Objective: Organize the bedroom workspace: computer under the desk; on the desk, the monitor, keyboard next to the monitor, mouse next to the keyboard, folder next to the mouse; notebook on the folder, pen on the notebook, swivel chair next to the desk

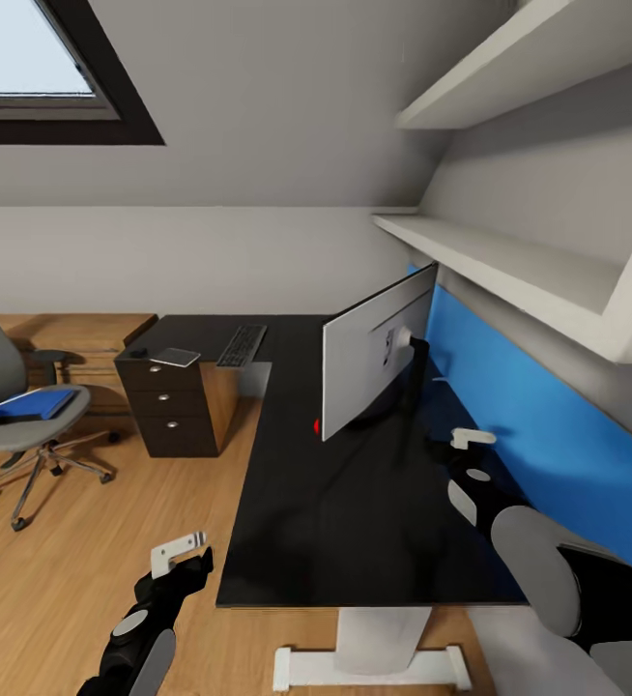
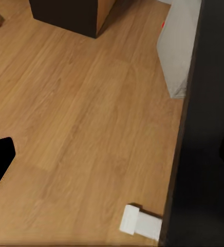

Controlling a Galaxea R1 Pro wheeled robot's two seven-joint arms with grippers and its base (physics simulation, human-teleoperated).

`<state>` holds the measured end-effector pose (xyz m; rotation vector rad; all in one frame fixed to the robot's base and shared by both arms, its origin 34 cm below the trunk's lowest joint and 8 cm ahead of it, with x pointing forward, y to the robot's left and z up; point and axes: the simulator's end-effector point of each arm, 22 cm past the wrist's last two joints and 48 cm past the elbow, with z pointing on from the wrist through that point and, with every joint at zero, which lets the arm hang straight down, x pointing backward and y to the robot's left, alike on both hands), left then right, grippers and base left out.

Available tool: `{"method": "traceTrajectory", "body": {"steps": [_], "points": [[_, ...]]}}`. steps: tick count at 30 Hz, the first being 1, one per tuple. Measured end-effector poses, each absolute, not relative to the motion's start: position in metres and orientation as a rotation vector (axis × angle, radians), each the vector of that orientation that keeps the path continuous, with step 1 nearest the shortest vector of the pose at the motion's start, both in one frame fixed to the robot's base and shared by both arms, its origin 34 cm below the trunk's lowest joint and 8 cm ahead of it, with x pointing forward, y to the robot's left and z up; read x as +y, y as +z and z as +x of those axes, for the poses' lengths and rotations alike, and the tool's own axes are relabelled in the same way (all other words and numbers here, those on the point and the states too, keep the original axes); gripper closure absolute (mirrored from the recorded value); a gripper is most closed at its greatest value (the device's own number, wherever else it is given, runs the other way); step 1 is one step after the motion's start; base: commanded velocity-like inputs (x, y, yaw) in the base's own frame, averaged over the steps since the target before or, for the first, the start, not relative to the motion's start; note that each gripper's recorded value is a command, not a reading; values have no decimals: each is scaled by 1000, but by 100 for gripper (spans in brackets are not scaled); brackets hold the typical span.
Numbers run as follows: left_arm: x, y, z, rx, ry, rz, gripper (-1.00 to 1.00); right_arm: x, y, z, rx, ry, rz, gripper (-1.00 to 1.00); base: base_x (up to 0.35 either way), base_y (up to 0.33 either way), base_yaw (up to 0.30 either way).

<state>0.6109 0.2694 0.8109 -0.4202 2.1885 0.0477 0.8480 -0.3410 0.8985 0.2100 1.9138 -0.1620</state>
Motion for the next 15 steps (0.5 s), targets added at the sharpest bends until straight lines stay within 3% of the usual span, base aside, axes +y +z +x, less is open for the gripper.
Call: {"method": "traceTrajectory", "body": {"steps": [8, 15], "points": [[270, 811, 611, 2188, 48, -421, -100, -340, 899, 848, 1913, -162, 210, -100, -258, 236, 0], [272, 811, 611, 2186, 51, -428, -100, -340, 899, 848, 1912, -161, 210, -100, -140, 300, 0]]}}
